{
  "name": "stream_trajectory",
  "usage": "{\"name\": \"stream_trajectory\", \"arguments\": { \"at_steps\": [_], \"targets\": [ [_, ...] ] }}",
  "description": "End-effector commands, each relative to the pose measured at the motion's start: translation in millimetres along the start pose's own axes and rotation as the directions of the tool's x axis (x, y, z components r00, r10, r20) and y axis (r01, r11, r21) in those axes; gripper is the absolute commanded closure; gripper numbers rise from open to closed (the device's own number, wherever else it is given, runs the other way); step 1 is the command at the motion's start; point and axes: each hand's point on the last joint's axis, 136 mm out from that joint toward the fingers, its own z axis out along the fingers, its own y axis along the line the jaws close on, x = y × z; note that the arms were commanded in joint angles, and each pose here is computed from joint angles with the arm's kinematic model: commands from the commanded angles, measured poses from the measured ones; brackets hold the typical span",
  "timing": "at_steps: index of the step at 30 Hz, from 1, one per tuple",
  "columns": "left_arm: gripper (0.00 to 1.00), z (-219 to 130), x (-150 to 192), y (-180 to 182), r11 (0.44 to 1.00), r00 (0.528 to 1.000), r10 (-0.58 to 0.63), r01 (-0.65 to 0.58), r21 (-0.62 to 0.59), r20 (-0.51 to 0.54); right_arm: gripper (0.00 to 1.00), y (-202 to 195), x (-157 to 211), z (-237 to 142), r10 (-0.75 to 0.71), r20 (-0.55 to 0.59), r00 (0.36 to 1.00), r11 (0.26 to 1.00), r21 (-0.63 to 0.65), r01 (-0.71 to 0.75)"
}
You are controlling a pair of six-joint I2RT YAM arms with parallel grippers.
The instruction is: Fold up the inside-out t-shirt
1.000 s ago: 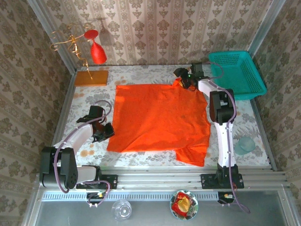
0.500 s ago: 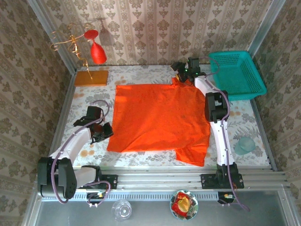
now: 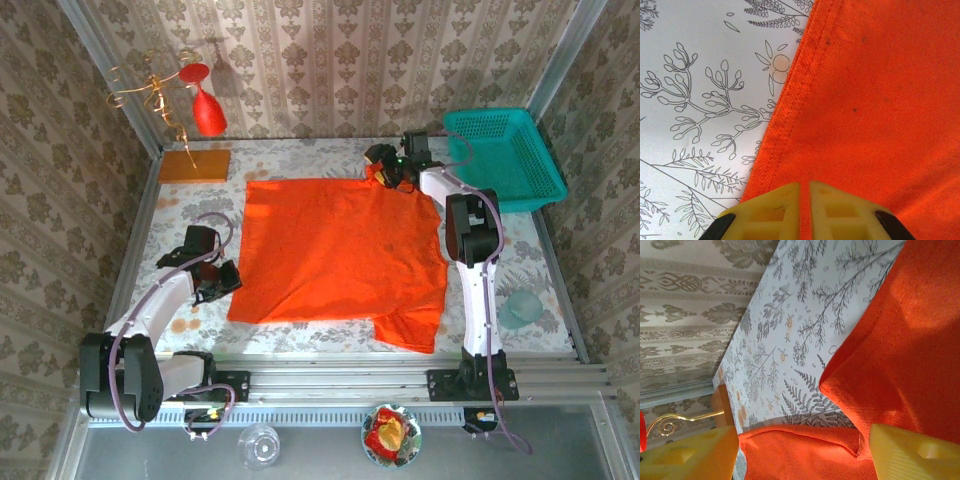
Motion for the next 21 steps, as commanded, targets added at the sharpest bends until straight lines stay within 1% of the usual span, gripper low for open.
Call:
{"name": "stream_trajectory", "arguments": {
  "at_steps": [1,7,13,16,18,21],
  "targets": [
    [0.86,-1,-1,-6,1.000,1.000,0.018,-0.018,0.014,-0.007,0.29,11,9,15,0.006,-0.038,0.999,0.998,-0.069,-0.009],
    [0.86,2,3,-1,1.000,1.000,0.016,-0.016,-0.002,-0.019,0.29,8,7,42,0.032,-0.055,0.998,0.996,-0.082,-0.036],
    [0.86,5,7,2,1.000,1.000,0.008,-0.008,-0.012,-0.030,0.30,-22,6,60,0.054,-0.055,0.997,0.998,0.032,-0.052],
    [0.86,2,5,1,1.000,1.000,0.009,-0.009,-0.009,-0.020,0.30,-32,4,63,0.062,-0.048,0.997,0.997,0.054,-0.059],
    [0.86,-3,3,-1,1.000,1.000,0.013,-0.013,-0.005,-0.013,0.30,-28,1,63,0.052,-0.051,0.997,0.997,0.052,-0.050],
    [0.86,-10,-1,-5,1.000,1.000,0.027,-0.027,0.004,0.006,0.32,0,-2,53,0.008,-0.066,0.998,1.000,0.015,-0.007]
  ]
}}
